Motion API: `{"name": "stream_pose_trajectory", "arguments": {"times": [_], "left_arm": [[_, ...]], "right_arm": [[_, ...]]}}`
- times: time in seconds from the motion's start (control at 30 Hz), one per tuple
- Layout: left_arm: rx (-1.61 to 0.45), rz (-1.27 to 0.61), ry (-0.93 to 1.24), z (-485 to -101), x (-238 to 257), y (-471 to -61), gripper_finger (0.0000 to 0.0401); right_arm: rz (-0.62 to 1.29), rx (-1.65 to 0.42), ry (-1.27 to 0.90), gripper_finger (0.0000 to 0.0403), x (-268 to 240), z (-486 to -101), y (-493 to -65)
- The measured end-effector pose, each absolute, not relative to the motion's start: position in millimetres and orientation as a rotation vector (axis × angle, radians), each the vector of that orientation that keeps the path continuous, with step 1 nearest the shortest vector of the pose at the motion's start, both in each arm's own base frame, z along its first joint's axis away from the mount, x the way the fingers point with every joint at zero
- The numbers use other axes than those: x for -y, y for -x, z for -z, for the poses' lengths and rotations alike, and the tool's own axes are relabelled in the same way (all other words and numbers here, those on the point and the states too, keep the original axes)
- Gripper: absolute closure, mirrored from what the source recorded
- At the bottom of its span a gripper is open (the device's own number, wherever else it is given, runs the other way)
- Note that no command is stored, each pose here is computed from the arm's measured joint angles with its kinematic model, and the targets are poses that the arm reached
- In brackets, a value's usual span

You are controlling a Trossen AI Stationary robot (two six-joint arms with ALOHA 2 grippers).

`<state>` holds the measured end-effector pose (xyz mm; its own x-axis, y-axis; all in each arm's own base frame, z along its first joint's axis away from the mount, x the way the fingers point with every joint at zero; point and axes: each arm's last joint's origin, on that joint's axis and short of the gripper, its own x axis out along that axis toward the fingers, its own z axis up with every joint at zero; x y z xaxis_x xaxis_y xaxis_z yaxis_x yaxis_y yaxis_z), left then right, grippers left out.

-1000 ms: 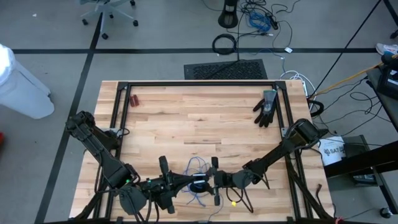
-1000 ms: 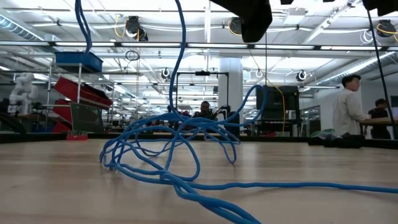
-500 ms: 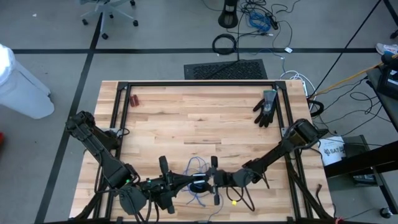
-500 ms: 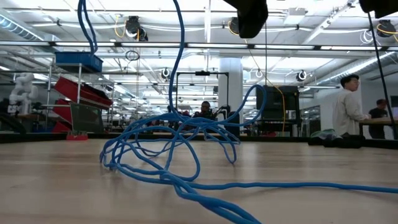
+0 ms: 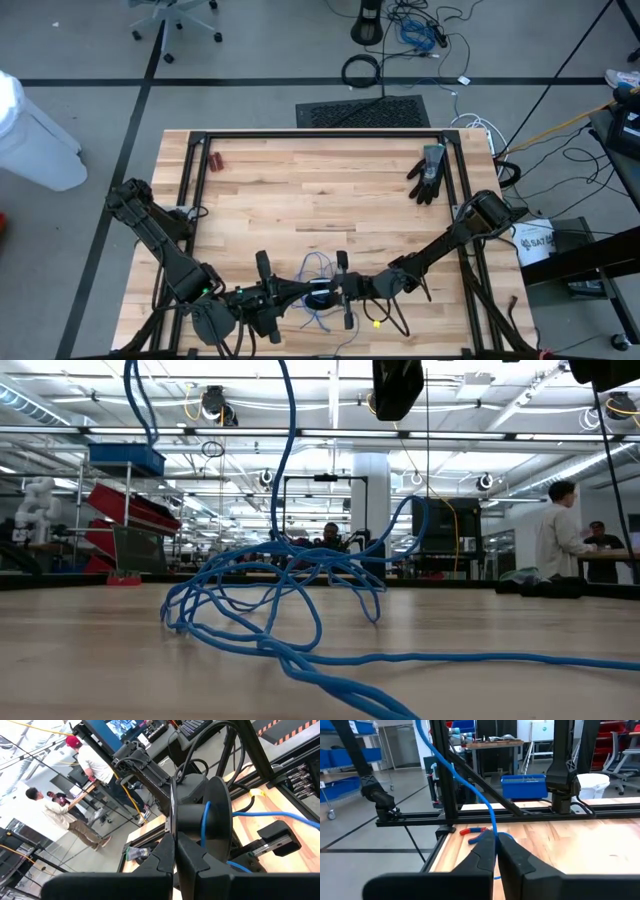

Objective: Coil cords
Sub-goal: Coil the blue wire onto a spool

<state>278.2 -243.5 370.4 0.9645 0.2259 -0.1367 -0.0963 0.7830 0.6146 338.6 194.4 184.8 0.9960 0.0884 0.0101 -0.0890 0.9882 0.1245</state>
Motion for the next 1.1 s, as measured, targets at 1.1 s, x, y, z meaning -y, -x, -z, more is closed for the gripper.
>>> {"name": "stream_pose_trajectory", "arguments": {"times": [1.1], "left_arm": [[-0.211,-0.183,-0.648,-370.4,241.2,-280.2,0.0395]], "right_arm": [[-0.115,0.024,-0.153,0.0380,-194.1,-187.0,-339.1]]}}
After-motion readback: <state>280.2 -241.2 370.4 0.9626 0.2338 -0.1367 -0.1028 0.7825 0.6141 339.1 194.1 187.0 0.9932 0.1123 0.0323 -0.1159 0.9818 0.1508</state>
